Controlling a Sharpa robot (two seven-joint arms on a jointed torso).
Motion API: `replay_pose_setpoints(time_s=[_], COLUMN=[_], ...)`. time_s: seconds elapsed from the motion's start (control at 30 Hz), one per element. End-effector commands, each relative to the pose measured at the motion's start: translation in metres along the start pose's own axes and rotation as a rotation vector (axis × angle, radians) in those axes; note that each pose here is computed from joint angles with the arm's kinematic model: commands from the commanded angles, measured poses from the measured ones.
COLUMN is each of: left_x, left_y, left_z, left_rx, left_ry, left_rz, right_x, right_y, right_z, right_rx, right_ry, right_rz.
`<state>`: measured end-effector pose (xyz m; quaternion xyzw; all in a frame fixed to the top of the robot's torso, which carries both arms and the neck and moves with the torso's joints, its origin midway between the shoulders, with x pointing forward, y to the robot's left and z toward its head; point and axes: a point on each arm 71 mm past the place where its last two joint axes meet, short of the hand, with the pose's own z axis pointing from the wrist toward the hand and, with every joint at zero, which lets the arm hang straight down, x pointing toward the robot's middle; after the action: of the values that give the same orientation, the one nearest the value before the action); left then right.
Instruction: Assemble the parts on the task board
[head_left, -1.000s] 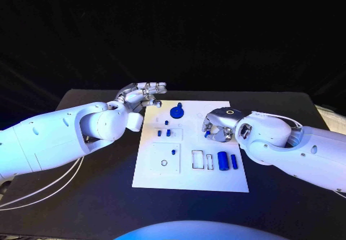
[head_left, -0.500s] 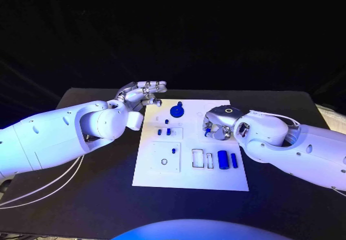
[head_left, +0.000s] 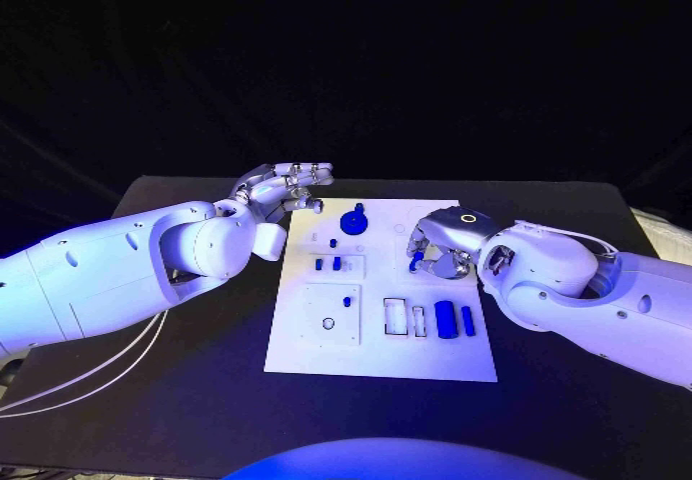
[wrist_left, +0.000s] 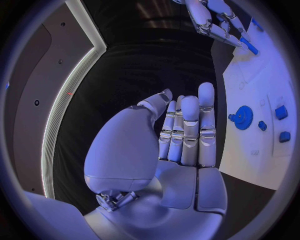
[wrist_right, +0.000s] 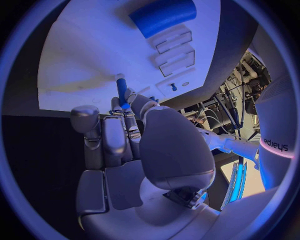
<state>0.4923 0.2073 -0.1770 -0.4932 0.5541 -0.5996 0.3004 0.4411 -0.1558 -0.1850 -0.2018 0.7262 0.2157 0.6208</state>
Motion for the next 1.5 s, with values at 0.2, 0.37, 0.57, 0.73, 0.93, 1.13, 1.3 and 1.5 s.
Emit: replay_pose_setpoints(time_s=[0.2,0.37,0.57,0.73,0.93,1.13,1.3,1.5], left_x=[0.0025,0.003,0.0039,0.005,0.0061,0.0063,0.0065,0.0064], left_y=[0.0003,0.0006,0.0008,0.0011,0.0013,0.0013,0.0013,0.0013], left_z=[0.0006,0.0007,0.0009,0.0013,0.0016,0.0015,0.0015,0.0014], left_rx=[0.002,0.002,0.002,0.002,0.002,0.001,0.001,0.001], left_ry=[0.02,0.022,0.024,0.026,0.029,0.03,0.031,0.031], left_rz=[-0.009,-0.009,-0.01,-0.011,-0.011,-0.011,-0.012,-0.012], right_x=[-0.018,-0.018,-0.006,0.009,0.025,0.036,0.042,0.047], right_y=[0.018,0.043,0.079,0.103,0.12,0.129,0.134,0.132], right_z=[-0.007,-0.004,0.003,0.009,0.016,0.02,0.022,0.026], right_rx=[-0.054,-0.123,-0.222,-0.284,-0.324,-0.343,-0.35,-0.323], right_ry=[-0.066,-0.057,-0.031,-0.006,0.021,0.04,0.055,0.051], right_rz=[0.091,0.119,0.147,0.162,0.176,0.187,0.191,0.157])
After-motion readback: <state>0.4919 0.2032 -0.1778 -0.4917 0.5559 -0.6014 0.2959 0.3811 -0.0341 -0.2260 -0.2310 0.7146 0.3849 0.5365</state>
